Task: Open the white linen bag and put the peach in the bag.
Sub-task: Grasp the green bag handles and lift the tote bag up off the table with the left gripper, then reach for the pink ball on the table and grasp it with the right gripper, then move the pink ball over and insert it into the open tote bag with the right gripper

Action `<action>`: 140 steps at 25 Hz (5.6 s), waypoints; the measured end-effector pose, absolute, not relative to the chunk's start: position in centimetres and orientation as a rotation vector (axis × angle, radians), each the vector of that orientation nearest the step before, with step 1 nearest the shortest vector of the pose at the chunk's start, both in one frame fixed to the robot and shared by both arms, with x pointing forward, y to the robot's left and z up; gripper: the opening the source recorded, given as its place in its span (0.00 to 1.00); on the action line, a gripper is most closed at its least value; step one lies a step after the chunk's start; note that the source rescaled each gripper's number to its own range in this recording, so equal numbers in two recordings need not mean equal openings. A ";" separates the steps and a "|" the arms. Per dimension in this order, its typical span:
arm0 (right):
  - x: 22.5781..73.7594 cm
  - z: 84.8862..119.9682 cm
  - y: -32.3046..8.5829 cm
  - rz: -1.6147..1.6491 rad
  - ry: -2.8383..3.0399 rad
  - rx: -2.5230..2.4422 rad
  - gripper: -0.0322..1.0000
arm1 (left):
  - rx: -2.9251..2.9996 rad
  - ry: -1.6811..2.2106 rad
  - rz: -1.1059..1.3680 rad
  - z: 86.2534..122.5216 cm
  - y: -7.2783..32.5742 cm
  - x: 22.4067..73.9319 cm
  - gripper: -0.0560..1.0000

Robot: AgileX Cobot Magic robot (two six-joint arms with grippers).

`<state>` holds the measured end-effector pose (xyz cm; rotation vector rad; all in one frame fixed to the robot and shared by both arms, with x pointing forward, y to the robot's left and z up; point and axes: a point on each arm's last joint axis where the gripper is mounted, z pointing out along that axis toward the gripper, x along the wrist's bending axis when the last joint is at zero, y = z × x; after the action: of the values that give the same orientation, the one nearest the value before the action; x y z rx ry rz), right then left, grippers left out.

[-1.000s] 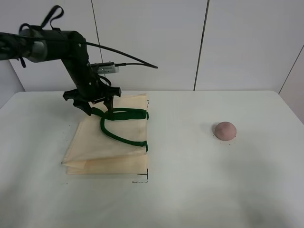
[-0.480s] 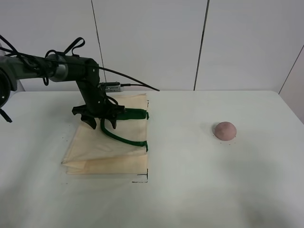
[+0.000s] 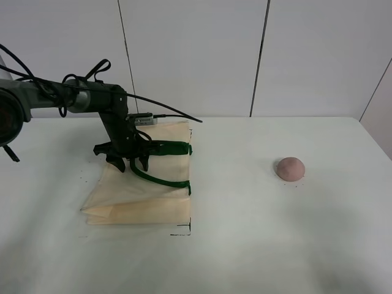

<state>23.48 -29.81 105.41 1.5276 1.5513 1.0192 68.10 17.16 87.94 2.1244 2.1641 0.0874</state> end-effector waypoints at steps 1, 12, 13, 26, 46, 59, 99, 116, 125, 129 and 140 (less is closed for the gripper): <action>23.5 105.4 -29.8 1.019 1.551 1.528 1.00 | 2.123 2.165 0.087 88.0 17.2 68.1 0.76; 23.5 105.4 -29.8 1.019 1.551 1.528 1.00 | 2.117 2.201 0.080 89.8 17.2 68.5 0.06; 23.5 105.4 -29.8 1.019 1.551 1.528 1.00 | 2.128 2.214 0.067 90.4 17.2 68.5 0.06; 23.5 105.4 -29.8 1.019 1.551 1.528 1.00 | 1.947 1.862 0.155 110.3 16.1 67.6 0.06; 29.2 106.6 -29.5 0.861 1.718 1.697 1.00 | 1.886 1.659 0.302 119.2 17.5 62.6 0.05; 55.5 103.3 -28.3 0.456 2.035 1.969 1.00 | 1.885 1.658 0.301 119.2 17.5 62.6 0.05; 67.4 93.4 -26.2 0.385 2.208 1.985 0.03 | 1.886 1.657 0.301 119.2 17.5 62.6 0.05; 65.9 107.0 -8.9 1.180 2.466 1.386 0.03 | 1.877 1.646 0.333 120.1 17.8 62.0 0.05; 65.2 99.2 0.0 1.201 2.565 1.142 0.03 | 1.873 1.642 0.353 120.5 18.0 61.8 0.05; 65.3 97.1 1.0 1.188 2.564 1.118 0.03 | 1.873 1.642 0.357 120.6 18.0 61.7 0.05; 65.8 95.9 1.4 1.190 2.524 1.050 0.83 | 1.874 1.642 0.358 120.6 18.0 61.7 0.05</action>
<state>65.81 1.42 95.93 1.0502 2.5242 1.1899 61.73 18.03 120.56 1.8741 1.6417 0.3579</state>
